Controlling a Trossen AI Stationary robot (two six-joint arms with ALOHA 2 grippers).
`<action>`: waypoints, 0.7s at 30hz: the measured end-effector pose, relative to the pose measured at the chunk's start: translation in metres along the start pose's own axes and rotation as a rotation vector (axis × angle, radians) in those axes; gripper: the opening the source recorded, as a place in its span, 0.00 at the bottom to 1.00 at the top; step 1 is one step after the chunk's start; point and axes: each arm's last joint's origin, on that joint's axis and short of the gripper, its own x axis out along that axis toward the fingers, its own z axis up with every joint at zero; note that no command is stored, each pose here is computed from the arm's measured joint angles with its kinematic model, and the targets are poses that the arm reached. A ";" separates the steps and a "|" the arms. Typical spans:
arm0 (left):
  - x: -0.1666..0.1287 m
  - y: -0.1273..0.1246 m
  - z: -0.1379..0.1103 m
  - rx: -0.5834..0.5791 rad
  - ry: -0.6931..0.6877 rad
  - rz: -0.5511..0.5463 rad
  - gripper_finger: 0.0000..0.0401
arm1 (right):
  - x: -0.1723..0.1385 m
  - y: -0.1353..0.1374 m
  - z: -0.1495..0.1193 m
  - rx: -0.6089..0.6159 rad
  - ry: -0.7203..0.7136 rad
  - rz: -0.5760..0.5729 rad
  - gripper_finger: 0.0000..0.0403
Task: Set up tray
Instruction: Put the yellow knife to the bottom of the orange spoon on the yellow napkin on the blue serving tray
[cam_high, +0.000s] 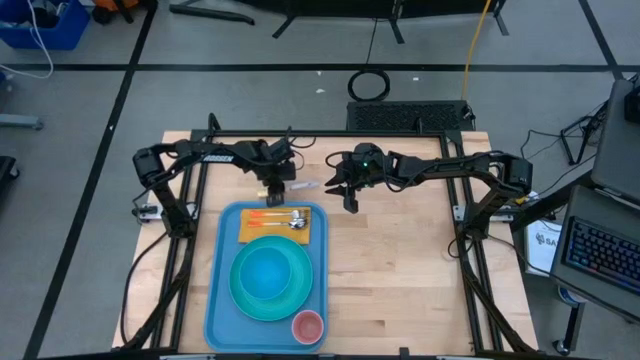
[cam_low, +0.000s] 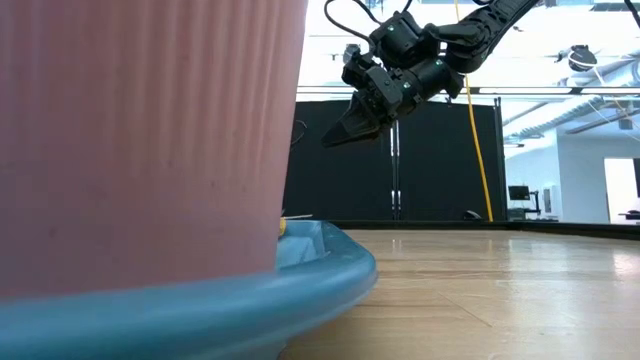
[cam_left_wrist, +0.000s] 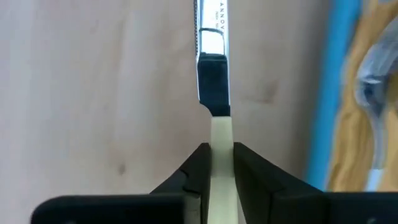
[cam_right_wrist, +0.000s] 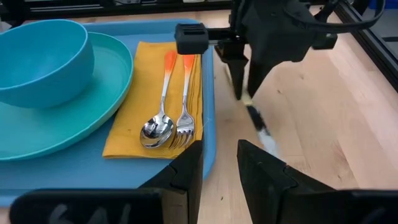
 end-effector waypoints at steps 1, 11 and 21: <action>0.000 -0.002 0.001 0.009 -0.011 -0.007 0.14 | 0.000 0.000 0.000 0.000 0.000 0.000 0.23; 0.002 -0.011 0.013 0.074 -0.066 0.063 0.15 | 0.000 0.000 0.000 0.000 0.000 0.000 0.23; 0.002 -0.013 0.019 0.090 -0.120 0.080 0.12 | 0.000 0.001 0.000 0.002 -0.003 0.001 0.23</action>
